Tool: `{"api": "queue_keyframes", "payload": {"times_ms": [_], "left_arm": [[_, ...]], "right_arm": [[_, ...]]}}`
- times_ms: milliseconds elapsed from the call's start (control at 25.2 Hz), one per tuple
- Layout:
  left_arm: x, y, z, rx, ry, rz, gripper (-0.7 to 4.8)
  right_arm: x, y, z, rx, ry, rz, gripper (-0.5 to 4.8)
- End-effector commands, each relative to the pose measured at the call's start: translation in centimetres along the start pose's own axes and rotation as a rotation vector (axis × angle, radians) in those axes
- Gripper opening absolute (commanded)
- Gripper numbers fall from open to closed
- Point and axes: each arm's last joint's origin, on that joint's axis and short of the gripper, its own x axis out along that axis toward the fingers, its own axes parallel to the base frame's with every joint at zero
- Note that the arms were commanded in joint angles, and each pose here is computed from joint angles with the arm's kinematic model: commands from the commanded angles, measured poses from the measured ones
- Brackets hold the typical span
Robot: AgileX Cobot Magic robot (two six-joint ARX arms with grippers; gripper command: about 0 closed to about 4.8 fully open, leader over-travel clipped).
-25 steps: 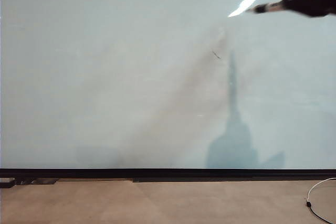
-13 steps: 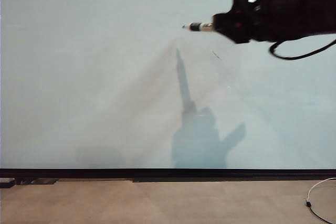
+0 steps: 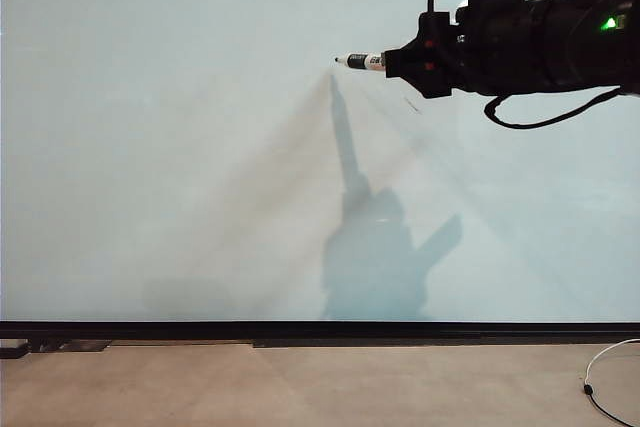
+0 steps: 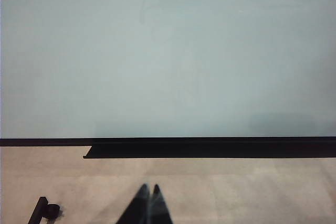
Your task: Pick up the pen on the shelf to the right of the whiteboard and draw a triangle.
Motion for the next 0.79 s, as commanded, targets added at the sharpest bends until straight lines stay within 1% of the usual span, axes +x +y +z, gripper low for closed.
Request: {"api": "queue_keyframes", "payload": {"times_ms": [40,357,792], "left_arm": [[-0.03,-0.01,0.18,0.0,-0.011,-0.004,-0.05],[-0.03,-0.01,0.18,0.0,-0.011,-0.004,-0.05],[-0.03,-0.01,0.18,0.0,-0.01,-0.004,-0.05]], "right_arm": [[0.07,-0.35,0.34,-0.028,-0.027,-0.014,-0.03],[0.12,-0.91,0.29,-0.036,-0.017,-0.065,-0.03],[0.14,-0.85,0.01,-0.033,0.011,-0.058,-0.03]]}}
